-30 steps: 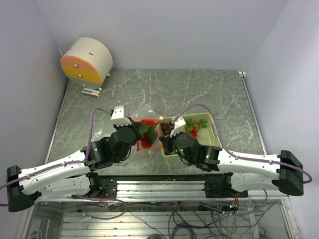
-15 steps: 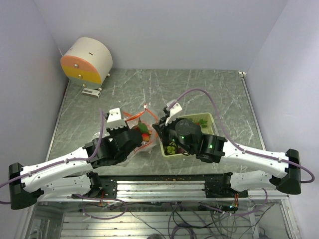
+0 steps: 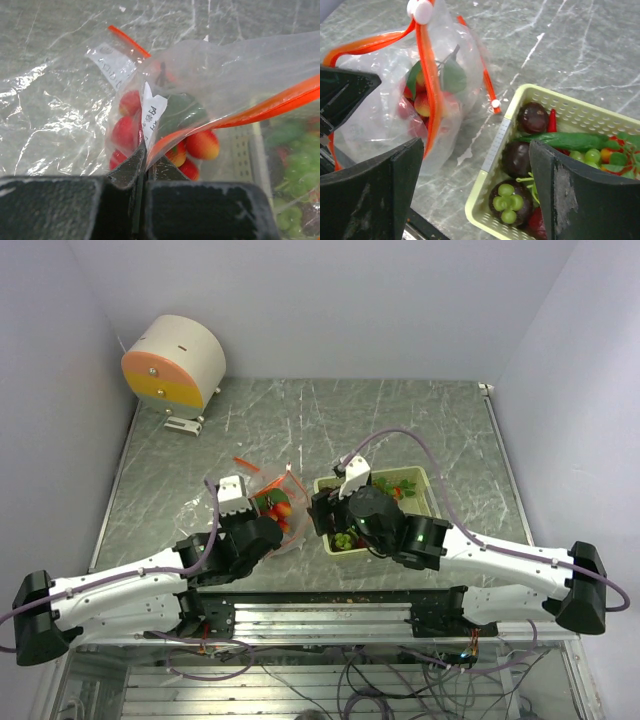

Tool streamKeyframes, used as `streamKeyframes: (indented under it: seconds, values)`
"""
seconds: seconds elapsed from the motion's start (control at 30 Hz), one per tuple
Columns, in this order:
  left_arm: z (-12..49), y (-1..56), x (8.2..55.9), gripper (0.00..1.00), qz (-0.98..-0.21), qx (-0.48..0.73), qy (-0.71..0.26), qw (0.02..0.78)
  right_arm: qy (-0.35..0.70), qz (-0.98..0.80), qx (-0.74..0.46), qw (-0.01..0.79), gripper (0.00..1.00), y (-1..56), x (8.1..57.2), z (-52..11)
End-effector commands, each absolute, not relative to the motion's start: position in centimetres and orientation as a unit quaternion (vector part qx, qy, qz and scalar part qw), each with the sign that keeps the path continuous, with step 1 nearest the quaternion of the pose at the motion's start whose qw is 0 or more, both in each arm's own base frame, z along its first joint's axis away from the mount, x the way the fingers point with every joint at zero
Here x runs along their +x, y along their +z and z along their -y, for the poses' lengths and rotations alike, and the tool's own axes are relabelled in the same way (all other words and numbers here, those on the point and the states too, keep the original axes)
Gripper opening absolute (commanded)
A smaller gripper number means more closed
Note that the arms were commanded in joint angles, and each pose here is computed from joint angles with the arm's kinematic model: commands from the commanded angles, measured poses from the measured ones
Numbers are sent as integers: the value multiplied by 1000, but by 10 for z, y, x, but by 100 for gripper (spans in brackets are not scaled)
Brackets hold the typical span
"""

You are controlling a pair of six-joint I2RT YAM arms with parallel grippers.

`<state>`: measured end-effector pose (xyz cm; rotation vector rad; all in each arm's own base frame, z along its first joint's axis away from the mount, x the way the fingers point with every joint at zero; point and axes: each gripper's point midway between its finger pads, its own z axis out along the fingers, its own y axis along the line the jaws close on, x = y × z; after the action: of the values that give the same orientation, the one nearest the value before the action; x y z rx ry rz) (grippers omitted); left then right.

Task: Place the food in the zip-top bag and seal the zipper
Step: Adjust the zipper on the food storage bag, then pick up the fake fruit from the bin.

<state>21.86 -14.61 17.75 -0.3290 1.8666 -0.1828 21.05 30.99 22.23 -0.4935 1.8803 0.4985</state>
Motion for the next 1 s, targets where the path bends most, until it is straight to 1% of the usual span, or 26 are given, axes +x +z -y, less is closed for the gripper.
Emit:
streamKeyframes:
  seconds: [0.0, 0.17, 0.27, 0.5, 0.6, 0.7, 0.73, 0.97]
  values:
    - [146, 173, 221, 7, -787, -173, -89, 585, 205, -790, -170, 553, 90, 233, 213, -289]
    - [140, 186, 221, 7, -779, -183, -85, 594, 177, -790, -87, 581, 90, 247, 221, -248]
    - [134, 191, 221, 7, -774, -193, -81, 598, 162, -795, -48, 583, 89, 244, 230, -227]
    - [144, 197, 222, 7, -772, -189, -110, 597, 52, -850, 37, 523, 85, 176, 282, -172]
    - [150, 194, 223, 7, -774, -183, -117, 595, 28, -862, 41, 504, 79, 152, 298, -167]
    - [155, 193, 224, 7, -778, -176, -117, 592, 24, -872, 35, 488, 67, 136, 308, -171]
    - [156, 193, 224, 7, -778, -174, -118, 592, 25, -872, 33, 487, 65, 133, 310, -172]
    - [159, 193, 224, 7, -777, -170, -131, 592, 4, -882, 36, 471, 60, 109, 323, -165]
